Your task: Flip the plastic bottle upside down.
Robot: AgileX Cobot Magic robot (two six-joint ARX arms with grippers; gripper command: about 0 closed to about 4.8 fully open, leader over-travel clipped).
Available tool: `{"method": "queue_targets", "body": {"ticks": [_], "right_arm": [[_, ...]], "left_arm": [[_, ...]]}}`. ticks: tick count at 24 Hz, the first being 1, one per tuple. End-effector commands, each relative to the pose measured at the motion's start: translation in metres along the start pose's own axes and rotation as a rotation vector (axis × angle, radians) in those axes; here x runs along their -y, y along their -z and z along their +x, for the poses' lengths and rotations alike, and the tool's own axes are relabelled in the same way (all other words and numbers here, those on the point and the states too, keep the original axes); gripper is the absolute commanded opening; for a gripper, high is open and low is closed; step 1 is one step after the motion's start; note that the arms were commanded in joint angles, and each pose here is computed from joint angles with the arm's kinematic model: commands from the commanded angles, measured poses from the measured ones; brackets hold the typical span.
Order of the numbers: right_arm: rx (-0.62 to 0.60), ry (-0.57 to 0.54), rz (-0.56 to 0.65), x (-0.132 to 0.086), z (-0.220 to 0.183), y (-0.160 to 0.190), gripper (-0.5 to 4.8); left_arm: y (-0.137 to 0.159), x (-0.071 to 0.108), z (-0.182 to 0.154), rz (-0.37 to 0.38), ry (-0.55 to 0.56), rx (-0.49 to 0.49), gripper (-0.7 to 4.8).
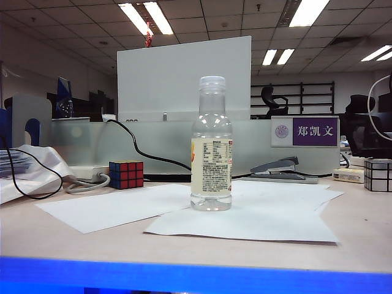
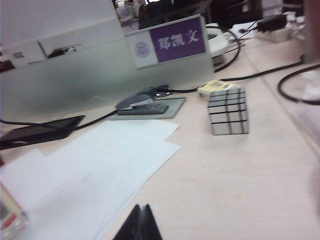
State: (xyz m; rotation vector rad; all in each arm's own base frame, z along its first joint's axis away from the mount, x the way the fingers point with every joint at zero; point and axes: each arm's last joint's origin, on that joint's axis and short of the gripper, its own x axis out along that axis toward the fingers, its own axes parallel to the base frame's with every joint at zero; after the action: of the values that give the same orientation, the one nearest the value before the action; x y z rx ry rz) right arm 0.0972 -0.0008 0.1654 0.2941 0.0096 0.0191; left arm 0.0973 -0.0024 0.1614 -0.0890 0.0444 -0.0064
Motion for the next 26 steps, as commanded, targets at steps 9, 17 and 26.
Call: {"method": "queue_targets", "body": {"ticks": [9,17,26], "right_arm": [[0.008,-0.037,-0.001,-0.001,0.0,-0.001,-0.05],[-0.026,-0.19,-0.03,-0.006,-0.001,-0.001,-0.05],[-0.051,-0.819,0.129,-0.035,-0.012,-0.015,0.15]], "left_arm": [[-0.001,0.0,0.0,0.0,-0.001,0.008,-0.05],[-0.001,0.0,0.0,-0.109,0.016,0.005,-0.05],[0.0,0.014,-0.004,-0.423,0.488,-0.145,-0.05]]}}
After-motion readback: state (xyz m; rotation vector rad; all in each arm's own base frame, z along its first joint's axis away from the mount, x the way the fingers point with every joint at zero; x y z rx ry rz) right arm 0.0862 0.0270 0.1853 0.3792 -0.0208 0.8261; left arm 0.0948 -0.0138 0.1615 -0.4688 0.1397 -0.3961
